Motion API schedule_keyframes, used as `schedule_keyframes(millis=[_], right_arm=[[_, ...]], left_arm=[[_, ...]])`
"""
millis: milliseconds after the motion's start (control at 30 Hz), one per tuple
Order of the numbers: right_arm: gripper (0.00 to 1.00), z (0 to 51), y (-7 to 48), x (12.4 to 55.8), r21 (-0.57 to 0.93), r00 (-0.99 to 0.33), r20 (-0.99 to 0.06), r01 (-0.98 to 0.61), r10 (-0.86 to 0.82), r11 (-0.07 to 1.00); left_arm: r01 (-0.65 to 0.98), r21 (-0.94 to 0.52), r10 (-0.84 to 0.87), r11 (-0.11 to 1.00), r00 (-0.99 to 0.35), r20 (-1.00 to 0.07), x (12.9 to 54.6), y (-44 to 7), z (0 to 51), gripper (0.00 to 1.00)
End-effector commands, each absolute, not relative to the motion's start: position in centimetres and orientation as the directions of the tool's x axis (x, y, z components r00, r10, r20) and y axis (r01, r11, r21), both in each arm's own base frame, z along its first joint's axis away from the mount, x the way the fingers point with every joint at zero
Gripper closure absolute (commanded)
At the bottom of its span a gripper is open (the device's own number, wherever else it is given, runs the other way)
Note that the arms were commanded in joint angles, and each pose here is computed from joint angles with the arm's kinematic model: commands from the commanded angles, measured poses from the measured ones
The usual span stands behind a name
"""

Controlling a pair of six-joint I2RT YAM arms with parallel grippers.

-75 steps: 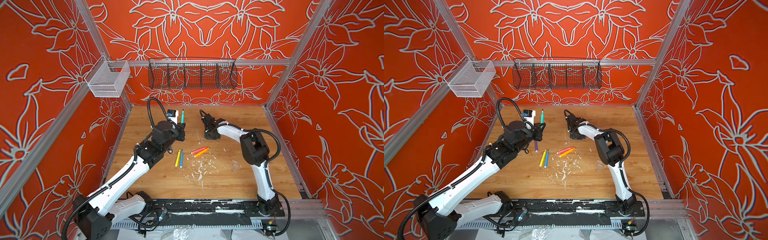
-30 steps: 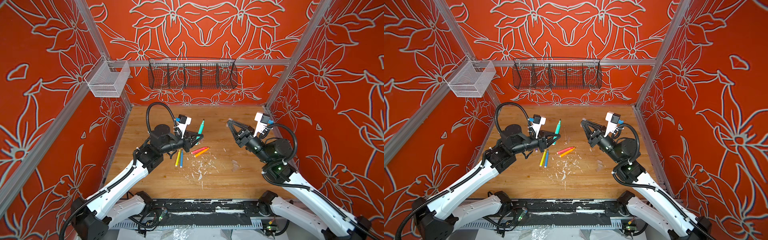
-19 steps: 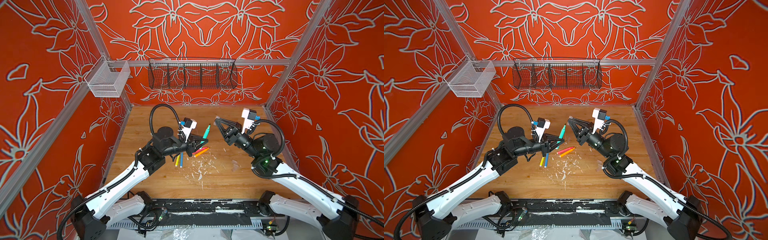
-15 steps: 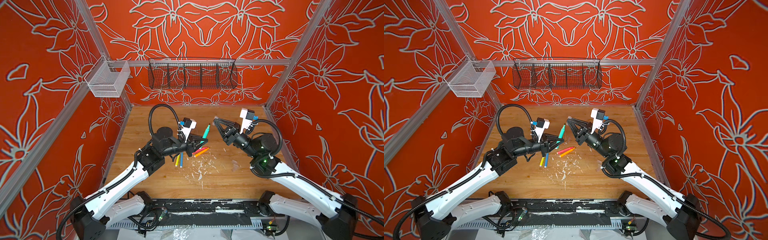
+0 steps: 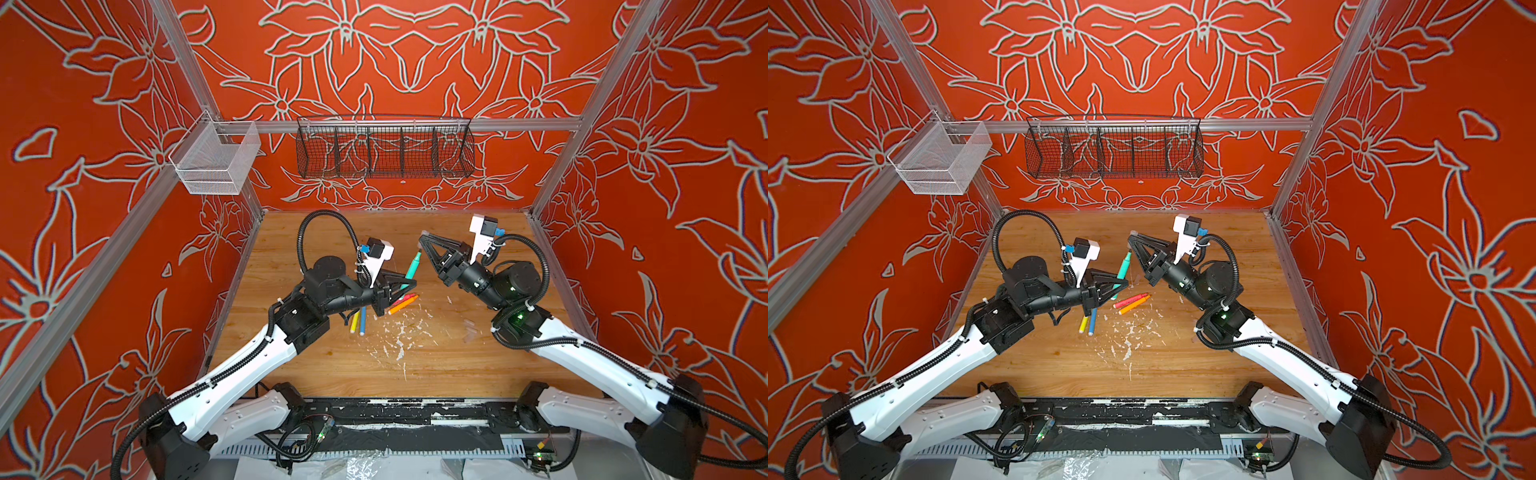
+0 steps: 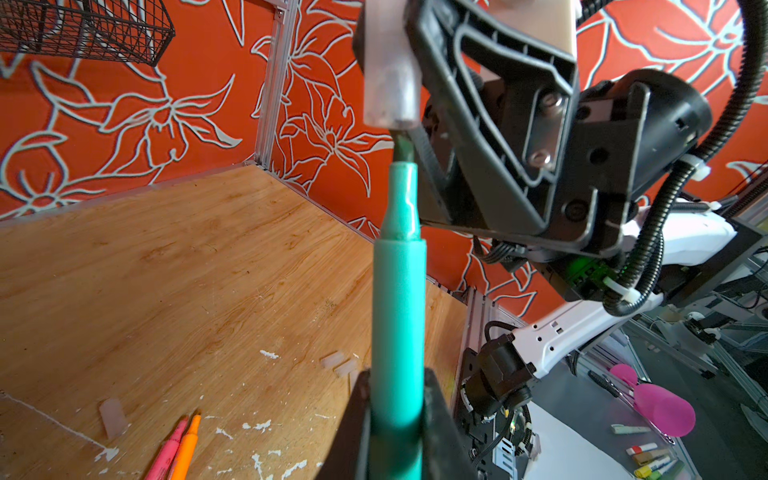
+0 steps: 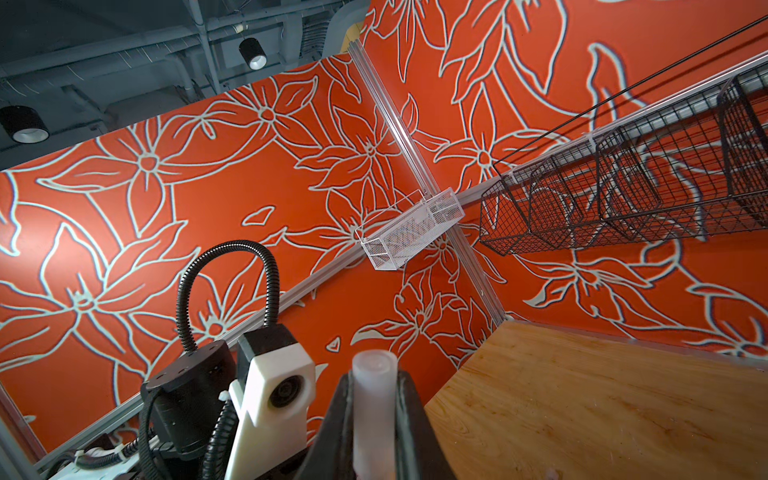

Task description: Insert the pens into the pen caps

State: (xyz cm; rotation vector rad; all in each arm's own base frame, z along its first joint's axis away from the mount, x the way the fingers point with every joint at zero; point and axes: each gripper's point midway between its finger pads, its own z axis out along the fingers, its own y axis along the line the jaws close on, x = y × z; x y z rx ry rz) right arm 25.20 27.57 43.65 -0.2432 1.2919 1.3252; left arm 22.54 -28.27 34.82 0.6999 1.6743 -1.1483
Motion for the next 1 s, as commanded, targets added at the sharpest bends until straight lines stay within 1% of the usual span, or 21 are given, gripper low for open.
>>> schedule_keyframes(millis=[0, 233, 500, 600, 867, 967], right_arm=[[1.0, 46.2, 27.1, 24.6, 0.488, -0.231, -0.759, -0.821, 0.608, 0.297], [1.0, 44.9, 27.1, 24.5, 0.516, -0.263, -0.75, -0.806, 0.607, 0.289], [1.0, 43.8, 28.1, 23.5, 0.54, -0.324, -0.74, -0.808, 0.589, 0.234], [1.0, 44.1, 27.8, 23.4, 0.534, -0.308, -0.74, -0.81, 0.597, 0.244], [1.0, 46.3, 25.7, 23.5, 0.505, -0.211, -0.742, -0.8, 0.636, 0.324], [1.0, 46.8, 25.7, 23.6, 0.504, -0.206, -0.743, -0.798, 0.637, 0.33]], left_arm=[[0.854, -0.338, -0.069, 0.394, -0.34, -0.938, 22.3, -28.1, 35.7, 1.0], [0.851, -0.321, -0.099, 0.416, -0.308, -0.946, 22.0, -27.2, 36.6, 1.0], [0.845, -0.318, -0.103, 0.43, -0.305, -0.947, 22.3, -27.1, 36.5, 1.0], [0.844, -0.322, -0.101, 0.43, -0.309, -0.946, 22.3, -27.1, 36.3, 1.0], [0.846, -0.32, -0.098, 0.426, -0.309, -0.946, 22.3, -27.2, 36.4, 1.0], [0.847, -0.321, -0.095, 0.425, -0.311, -0.946, 22.3, -27.3, 36.3, 1.0]])
